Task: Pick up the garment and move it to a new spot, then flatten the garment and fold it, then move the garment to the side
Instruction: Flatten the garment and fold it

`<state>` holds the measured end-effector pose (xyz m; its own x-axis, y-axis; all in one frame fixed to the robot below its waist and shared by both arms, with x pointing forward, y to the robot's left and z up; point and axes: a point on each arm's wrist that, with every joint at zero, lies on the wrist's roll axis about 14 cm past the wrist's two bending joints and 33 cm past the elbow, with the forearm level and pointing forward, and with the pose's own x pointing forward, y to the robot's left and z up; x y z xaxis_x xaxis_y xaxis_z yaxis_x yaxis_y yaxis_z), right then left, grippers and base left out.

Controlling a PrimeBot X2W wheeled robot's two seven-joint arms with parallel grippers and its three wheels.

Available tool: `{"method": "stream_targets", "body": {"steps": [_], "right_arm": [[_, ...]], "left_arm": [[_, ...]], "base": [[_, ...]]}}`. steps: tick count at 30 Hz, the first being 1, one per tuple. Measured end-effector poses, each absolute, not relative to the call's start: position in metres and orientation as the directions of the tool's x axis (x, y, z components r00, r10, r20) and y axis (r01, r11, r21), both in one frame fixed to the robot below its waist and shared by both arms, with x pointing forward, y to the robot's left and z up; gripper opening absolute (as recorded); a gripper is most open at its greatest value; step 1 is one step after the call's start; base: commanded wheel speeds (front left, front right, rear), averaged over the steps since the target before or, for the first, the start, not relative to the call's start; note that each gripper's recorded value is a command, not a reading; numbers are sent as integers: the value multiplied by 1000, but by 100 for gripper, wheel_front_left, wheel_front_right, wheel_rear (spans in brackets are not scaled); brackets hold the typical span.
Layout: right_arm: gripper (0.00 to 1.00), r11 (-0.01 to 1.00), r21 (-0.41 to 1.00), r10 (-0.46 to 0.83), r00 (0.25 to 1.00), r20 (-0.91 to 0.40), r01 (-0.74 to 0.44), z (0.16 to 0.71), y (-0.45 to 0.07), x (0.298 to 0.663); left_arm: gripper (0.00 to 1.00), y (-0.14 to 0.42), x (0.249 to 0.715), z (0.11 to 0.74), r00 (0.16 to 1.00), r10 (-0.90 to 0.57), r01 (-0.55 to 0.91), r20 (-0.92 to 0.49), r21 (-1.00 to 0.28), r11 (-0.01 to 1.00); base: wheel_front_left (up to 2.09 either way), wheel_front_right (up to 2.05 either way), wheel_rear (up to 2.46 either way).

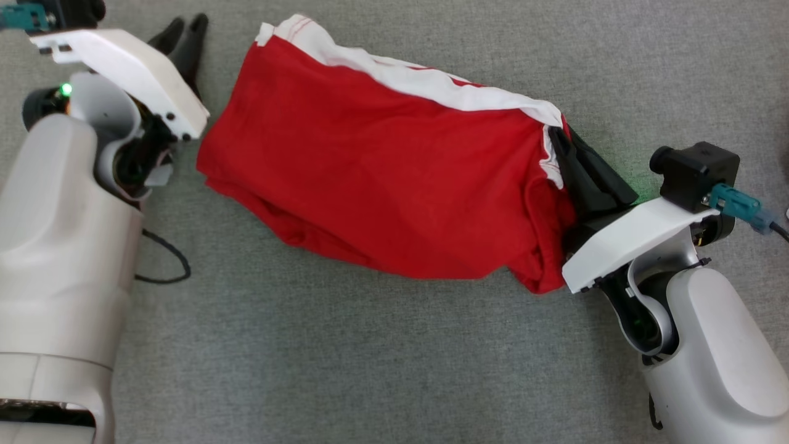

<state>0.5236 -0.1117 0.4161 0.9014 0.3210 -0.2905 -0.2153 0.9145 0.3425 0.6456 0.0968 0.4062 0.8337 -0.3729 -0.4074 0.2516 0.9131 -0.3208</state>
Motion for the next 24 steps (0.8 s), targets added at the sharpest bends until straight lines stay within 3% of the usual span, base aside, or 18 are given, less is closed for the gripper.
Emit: {"method": "stream_targets", "body": {"steps": [7,10,13,20,24], "right_arm": [[100,927,287,295,941,-165,-240,433,-115,518],[100,954,190,247,967,-63,-231,454,-132,509],[100,966,143,220,975,-12,-216,467,-140,505],[100,979,84,180,981,68,-185,510,-144,483],[100,979,86,178,982,68,-184,523,-143,466]], "left_arm": [[100,113,640,425,907,-326,258,-266,-260,930],[100,136,621,446,964,-243,229,-110,-129,965],[100,144,611,461,978,-205,202,-48,-68,977],[100,177,552,509,992,-67,65,109,23,998],[100,190,510,514,992,-18,12,123,48,999]], "base": [[0,0,0],[0,0,0],[0,0,0],[0,0,0],[0,0,0]]}}
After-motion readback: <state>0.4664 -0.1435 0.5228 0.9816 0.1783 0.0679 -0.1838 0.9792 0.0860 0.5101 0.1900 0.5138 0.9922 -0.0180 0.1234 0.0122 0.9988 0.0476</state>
